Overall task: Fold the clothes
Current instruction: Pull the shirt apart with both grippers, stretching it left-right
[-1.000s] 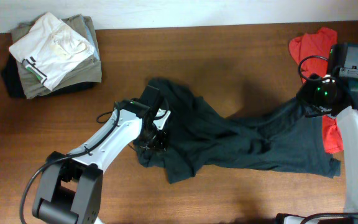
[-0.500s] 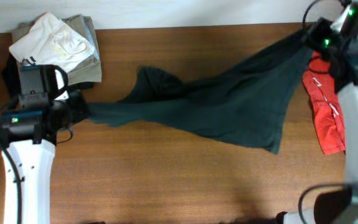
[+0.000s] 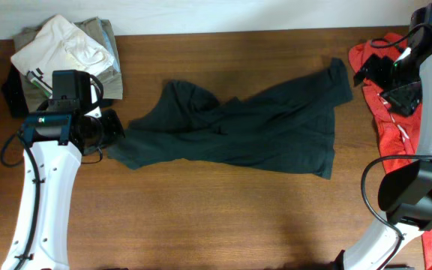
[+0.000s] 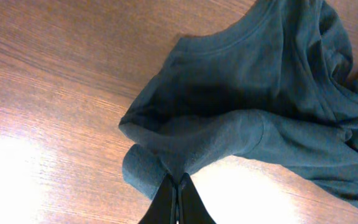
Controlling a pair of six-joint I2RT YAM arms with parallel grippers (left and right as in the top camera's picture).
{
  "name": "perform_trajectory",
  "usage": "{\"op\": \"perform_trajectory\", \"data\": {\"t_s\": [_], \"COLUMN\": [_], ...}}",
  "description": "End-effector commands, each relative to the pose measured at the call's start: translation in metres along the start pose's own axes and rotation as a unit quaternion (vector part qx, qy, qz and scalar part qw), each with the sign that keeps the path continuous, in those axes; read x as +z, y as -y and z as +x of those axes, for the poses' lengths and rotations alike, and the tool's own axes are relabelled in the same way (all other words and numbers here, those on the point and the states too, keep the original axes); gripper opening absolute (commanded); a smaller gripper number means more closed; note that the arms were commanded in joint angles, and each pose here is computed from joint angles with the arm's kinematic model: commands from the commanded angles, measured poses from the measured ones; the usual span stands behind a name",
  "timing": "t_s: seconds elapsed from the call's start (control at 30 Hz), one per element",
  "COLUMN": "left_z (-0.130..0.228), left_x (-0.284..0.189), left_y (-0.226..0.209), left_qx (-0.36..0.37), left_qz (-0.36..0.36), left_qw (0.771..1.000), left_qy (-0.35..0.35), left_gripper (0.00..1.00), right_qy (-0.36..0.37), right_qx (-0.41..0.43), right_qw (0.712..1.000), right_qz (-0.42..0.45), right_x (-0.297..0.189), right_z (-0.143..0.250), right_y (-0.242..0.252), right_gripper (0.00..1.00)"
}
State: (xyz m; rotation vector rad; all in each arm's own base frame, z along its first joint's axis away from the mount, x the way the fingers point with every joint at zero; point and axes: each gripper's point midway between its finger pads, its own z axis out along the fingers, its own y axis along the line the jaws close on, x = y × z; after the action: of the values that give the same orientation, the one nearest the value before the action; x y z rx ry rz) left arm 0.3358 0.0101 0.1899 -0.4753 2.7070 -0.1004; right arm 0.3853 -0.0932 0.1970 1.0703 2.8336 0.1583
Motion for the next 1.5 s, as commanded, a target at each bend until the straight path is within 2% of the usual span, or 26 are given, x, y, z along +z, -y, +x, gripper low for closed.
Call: {"op": "perform_trajectory", "data": {"t_s": [0.0,0.13,0.23,0.33,0.47,0.53,0.6,0.83,0.93,1.03,1.07,1.1,1.13,1.17,1.2,1.23,1.27,1.37,1.43,1.47], "left_z": [0.0,-0.001,-0.001,-0.003,-0.004,-0.004,-0.004,-0.004,-0.004,-0.004,-0.005,-0.006,-0.008,-0.011,-0.013,-0.015,-0.018,-0.017,-0.011,-0.004], "left_x": [0.001,0.001,0.001,0.001,0.001,0.001,0.001,0.001,0.001,0.001,0.001,0.001,-0.002,-0.017,-0.033,-0.055,-0.087,-0.157,-0.214,-0.25], "left_y": [0.002,0.002,0.001,0.002,0.002,0.002,0.002,0.002,0.002,0.002,0.003,0.006,0.021,0.042,0.052,0.06,0.064,0.06,0.05,0.041], "left_qx": [-0.005,-0.005,-0.005,-0.005,-0.005,-0.005,-0.005,-0.005,-0.005,-0.005,-0.005,-0.002,0.032,0.065,0.079,0.091,0.097,0.095,0.064,0.045], "left_qz": [0.002,0.002,0.001,0.002,0.003,0.003,0.003,0.003,0.003,0.003,0.004,0.013,0.047,0.087,0.096,0.109,0.122,0.149,0.17,0.184], "left_qw": [1.0,1.0,1.0,1.0,1.0,1.0,1.0,1.0,1.0,1.0,1.0,1.0,0.998,0.993,0.99,0.985,0.976,0.953,0.927,0.904], "left_qy": [-0.001,0.0,0.001,0.004,0.008,0.008,0.008,0.008,0.008,0.008,0.009,0.011,0.018,0.042,0.068,0.103,0.152,0.247,0.329,0.382], "left_gripper": [0.0,0.0,0.01,0.01,0.01,0.01,0.01,0.01,0.01,0.01,0.0,0.0,0.0,0.0,0.0,0.0,0.0,0.0,0.0,0.0], "right_qy": [-0.028,-0.092,-0.097,-0.056,-0.041,-0.034,-0.028,-0.024,-0.021,-0.021,-0.019,-0.019,-0.017,-0.005,0.009,0.034,0.083,0.182,0.266,0.313], "right_qx": [-0.024,-0.063,-0.019,-0.032,-0.032,-0.036,-0.037,-0.029,-0.027,-0.017,-0.014,-0.009,0.002,0.008,0.005,-0.01,-0.037,-0.062,-0.077,-0.082], "right_qw": [0.997,0.988,0.987,0.994,0.998,0.999,0.999,0.999,0.999,1.0,1.0,1.0,1.0,1.0,1.0,0.999,0.994,0.975,0.948,0.929], "right_qz": [0.06,0.102,0.125,0.092,0.046,0.015,0.012,0.01,0.008,0.008,0.007,-0.005,-0.009,-0.015,-0.026,-0.04,-0.065,-0.114,-0.155,-0.178], "right_x": [0.012,0.073,0.102,0.115,0.151,0.161,0.17,0.194,0.194,0.194,0.193,0.186,0.169,0.139,0.112,0.077,0.018,-0.088,-0.163,-0.204], "right_z": [0.024,0.066,0.082,0.119,0.127,0.125,0.127,0.139,0.138,0.137,0.136,0.13,0.119,0.101,0.088,0.074,0.063,0.063,0.076,0.088], "right_y": [0.009,0.004,0.026,0.044,0.041,0.031,0.033,0.044,0.043,0.042,0.042,0.036,0.033,0.029,0.023,0.016,0.003,-0.008,-0.009,-0.006], "right_gripper": [0.99,0.99,0.99,0.99,1.0,0.83,0.82,0.65,0.43,0.04,0.04,0.04,0.04,0.04,0.04,0.04,0.04,0.04,0.04,0.04]}}
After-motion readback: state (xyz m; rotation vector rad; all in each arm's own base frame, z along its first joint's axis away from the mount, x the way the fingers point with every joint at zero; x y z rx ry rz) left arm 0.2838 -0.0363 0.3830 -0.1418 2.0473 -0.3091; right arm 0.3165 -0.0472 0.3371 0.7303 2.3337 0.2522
